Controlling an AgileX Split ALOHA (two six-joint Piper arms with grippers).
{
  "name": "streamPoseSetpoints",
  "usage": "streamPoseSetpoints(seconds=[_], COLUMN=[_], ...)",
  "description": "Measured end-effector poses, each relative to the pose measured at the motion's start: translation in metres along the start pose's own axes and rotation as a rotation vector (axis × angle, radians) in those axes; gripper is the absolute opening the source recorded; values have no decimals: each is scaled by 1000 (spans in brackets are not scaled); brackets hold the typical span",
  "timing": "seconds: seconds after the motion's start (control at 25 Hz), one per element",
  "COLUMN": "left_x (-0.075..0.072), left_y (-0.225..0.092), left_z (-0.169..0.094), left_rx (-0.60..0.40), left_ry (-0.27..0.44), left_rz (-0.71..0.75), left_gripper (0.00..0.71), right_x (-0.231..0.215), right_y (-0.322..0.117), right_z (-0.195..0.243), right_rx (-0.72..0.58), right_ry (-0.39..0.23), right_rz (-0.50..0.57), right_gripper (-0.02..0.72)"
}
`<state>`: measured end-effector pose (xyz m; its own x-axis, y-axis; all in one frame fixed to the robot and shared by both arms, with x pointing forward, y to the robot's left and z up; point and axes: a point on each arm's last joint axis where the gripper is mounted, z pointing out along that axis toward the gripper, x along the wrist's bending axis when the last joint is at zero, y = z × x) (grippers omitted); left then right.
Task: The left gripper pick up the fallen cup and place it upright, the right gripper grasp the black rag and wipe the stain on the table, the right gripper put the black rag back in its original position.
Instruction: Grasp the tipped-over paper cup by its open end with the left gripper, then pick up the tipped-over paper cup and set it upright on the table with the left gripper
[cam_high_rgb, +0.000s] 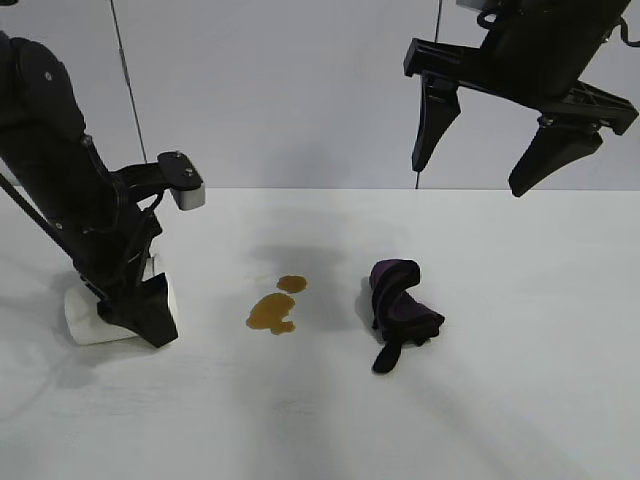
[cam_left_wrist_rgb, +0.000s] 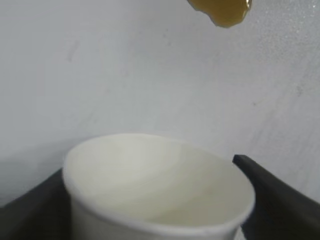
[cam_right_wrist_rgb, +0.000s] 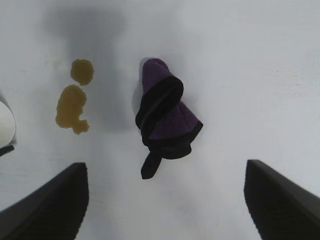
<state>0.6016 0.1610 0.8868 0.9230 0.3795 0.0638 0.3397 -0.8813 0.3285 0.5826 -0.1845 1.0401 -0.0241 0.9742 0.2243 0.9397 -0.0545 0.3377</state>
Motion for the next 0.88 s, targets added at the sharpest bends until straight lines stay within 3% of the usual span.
streamPoseSetpoints(seconds=[0.2, 0.32, 0.48, 0.6, 0.72, 0.88], left_x=[0, -1, 4, 13, 18, 12], left_y=[4, 14, 23, 17, 3, -19], left_z=[-3, -20, -58, -75, -81, -79], left_rx=[-33, -121, -319, -488, -658, -872], left_ry=[0, 13, 13, -26, -40, -10], left_rz=[29, 88, 113, 71, 40, 43], left_gripper=[454, 451, 449, 449, 449, 449], right_x=[0, -1, -2, -1, -1, -1], right_y=[0, 0, 1, 2, 2, 2], right_z=[0, 0, 0, 0, 0, 0], right_rx=[-1, -4, -9, -22, -24, -24], right_ry=[-4, -16, -17, -14, -13, -13], right_rz=[-3, -14, -15, -15, -16, -16], right_gripper=[589, 589, 589, 589, 589, 589])
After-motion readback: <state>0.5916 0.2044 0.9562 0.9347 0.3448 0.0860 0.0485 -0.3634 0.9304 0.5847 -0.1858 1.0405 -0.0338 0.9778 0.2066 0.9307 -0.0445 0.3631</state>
